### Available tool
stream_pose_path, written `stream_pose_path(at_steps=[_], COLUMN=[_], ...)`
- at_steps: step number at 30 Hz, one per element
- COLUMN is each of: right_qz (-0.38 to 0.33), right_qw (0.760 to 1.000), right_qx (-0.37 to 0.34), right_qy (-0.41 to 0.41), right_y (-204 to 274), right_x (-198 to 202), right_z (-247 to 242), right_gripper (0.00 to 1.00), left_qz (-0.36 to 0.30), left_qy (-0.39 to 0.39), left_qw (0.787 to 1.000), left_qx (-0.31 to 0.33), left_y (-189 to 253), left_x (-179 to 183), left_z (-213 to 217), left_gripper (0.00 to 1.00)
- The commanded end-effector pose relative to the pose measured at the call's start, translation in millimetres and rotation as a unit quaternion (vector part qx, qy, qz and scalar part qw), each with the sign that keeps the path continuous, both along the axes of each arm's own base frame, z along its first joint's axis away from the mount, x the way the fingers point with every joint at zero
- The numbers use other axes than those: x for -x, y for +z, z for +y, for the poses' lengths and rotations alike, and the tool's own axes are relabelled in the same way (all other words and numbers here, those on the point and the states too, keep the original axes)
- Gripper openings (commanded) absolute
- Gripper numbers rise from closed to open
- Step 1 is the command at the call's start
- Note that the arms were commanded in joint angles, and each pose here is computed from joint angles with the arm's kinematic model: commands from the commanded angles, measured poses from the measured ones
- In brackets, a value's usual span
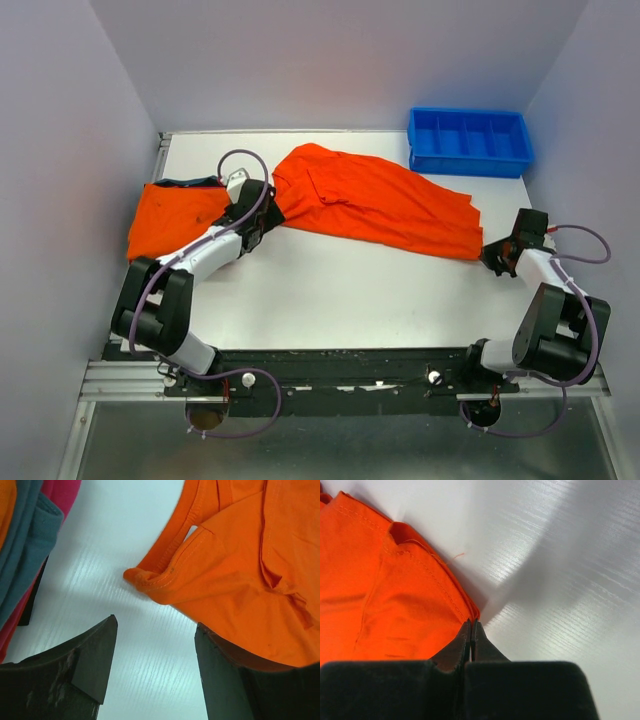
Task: Fold and stack the t-shirts
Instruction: Fold the flattened tshirt in 1/3 of the way
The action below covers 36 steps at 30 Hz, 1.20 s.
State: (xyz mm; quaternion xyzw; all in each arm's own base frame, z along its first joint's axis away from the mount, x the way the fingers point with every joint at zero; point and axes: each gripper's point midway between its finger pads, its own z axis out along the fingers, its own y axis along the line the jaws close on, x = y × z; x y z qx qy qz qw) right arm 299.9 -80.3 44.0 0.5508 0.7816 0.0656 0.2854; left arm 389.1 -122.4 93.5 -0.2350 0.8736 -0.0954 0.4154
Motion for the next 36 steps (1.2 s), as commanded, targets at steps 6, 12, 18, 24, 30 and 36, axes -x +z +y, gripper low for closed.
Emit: stream_pose_path(at_steps=[6, 12, 18, 24, 30, 36], right_qz=[0.001, -0.001, 0.000, 0.009, 0.016, 0.010], right_qw=[1.000, 1.000, 1.000, 1.000, 1.000, 1.000], right_qx=[0.001, 0.001, 0.006, 0.017, 0.015, 0.007], right_qy=[0.012, 0.011, 0.005, -0.013, -0.019, -0.009], right_y=[-2.4, -1.2, 3.4, 9.3, 4.7, 2.3], right_x=[2.8, 1.8, 2.6, 12.3, 26.9, 29.8], right_z=[1.4, 1.1, -1.6, -10.0, -9.9, -4.3], right_gripper=[0.01, 0.01, 0.01, 0.01, 0.01, 0.01], left_qz=[0.006, 0.014, 0.012, 0.009, 0.018, -0.017], left_qy=[0.039, 0.060, 0.082, 0.095, 0.077, 0.051], left_qw=[0.999, 0.998, 0.997, 0.995, 0.997, 0.998], left_qx=[0.029, 0.025, 0.006, -0.021, -0.004, 0.046], left_y=[-24.5, -38.0, -38.2, -31.8, -36.9, -21.0], left_x=[-29.3, -44.3, -51.6, -27.9, 5.6, 18.8], left_z=[0.0, 5.5, 28.5, 46.4, 44.8, 28.2], left_gripper=[0.70, 0.56, 0.00, 0.00, 0.27, 0.64])
